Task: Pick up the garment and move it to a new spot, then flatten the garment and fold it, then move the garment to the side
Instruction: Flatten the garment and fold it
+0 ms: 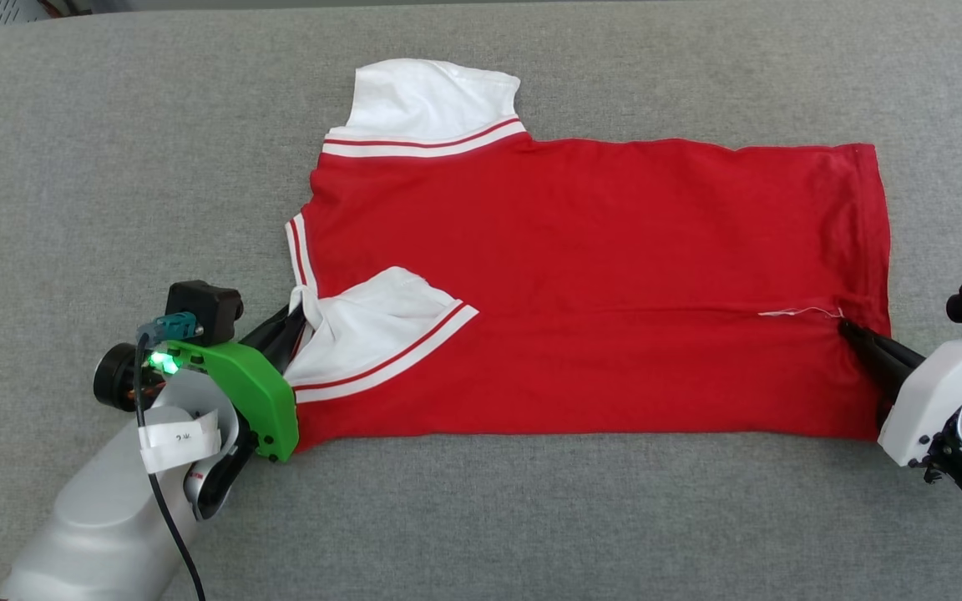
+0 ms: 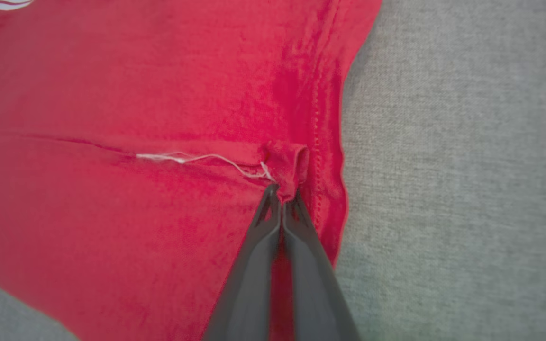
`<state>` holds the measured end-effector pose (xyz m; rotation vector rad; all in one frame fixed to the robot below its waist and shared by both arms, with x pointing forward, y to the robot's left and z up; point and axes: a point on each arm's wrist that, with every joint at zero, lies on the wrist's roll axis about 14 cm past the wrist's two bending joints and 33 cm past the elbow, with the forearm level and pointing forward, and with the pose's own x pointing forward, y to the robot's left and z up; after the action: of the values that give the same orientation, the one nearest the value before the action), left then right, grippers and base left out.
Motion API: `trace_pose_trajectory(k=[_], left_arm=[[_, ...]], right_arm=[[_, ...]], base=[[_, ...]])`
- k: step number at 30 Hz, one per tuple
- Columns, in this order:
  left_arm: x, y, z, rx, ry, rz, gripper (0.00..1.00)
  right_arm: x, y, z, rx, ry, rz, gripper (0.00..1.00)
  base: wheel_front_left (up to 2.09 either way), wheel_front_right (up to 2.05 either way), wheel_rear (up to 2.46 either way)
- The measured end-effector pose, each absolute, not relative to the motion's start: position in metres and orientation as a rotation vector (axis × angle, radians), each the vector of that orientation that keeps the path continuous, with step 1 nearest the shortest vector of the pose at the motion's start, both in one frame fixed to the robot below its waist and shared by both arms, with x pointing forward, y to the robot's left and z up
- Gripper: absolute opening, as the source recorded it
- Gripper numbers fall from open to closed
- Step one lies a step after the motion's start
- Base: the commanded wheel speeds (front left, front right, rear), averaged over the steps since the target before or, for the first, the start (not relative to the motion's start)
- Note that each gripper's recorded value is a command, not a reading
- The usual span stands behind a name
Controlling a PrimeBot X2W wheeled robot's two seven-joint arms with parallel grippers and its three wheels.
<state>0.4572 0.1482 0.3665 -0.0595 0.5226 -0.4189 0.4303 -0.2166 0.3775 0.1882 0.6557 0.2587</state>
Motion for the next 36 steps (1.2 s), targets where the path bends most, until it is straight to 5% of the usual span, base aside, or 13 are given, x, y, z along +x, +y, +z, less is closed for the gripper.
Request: trace_pose_trajectory(k=[2, 3, 4, 5, 23, 36], left_arm=[[0.457, 0.149, 0.367, -0.058, 0.516, -0.413, 0.00], [0.456, 0.149, 0.367, -0.062, 0.514, -0.410, 0.03], [0.455, 0.150, 0.368, -0.066, 0.512, -0.402, 0.93], [0.455, 0.151, 0.370, -0.065, 0.499, -0.399, 1.00], [0.465, 0.186, 0.472, 0.051, 0.356, -0.411, 1.00], [0.411, 0.163, 0.437, 0.065, 0.907, -0.543, 1.00]], right_arm=[[0.432, -0.217, 0.379, 0.185, 0.637, 0.256, 0.00], [0.432, -0.217, 0.381, 0.185, 0.628, 0.255, 0.23], [0.433, -0.216, 0.383, 0.185, 0.615, 0.256, 0.85], [0.434, -0.216, 0.386, 0.185, 0.599, 0.257, 1.00], [0.425, -0.223, 0.468, 0.166, 0.332, 0.295, 1.00], [0.415, -0.205, 0.469, 0.176, 0.357, 0.318, 1.00]], base=[[0.00, 0.00, 0.00], [0.00, 0.00, 0.00], [0.00, 0.00, 0.00], [0.00, 0.00, 0.00], [0.00, 0.00, 0.00], [0.00, 0.00, 0.00]])
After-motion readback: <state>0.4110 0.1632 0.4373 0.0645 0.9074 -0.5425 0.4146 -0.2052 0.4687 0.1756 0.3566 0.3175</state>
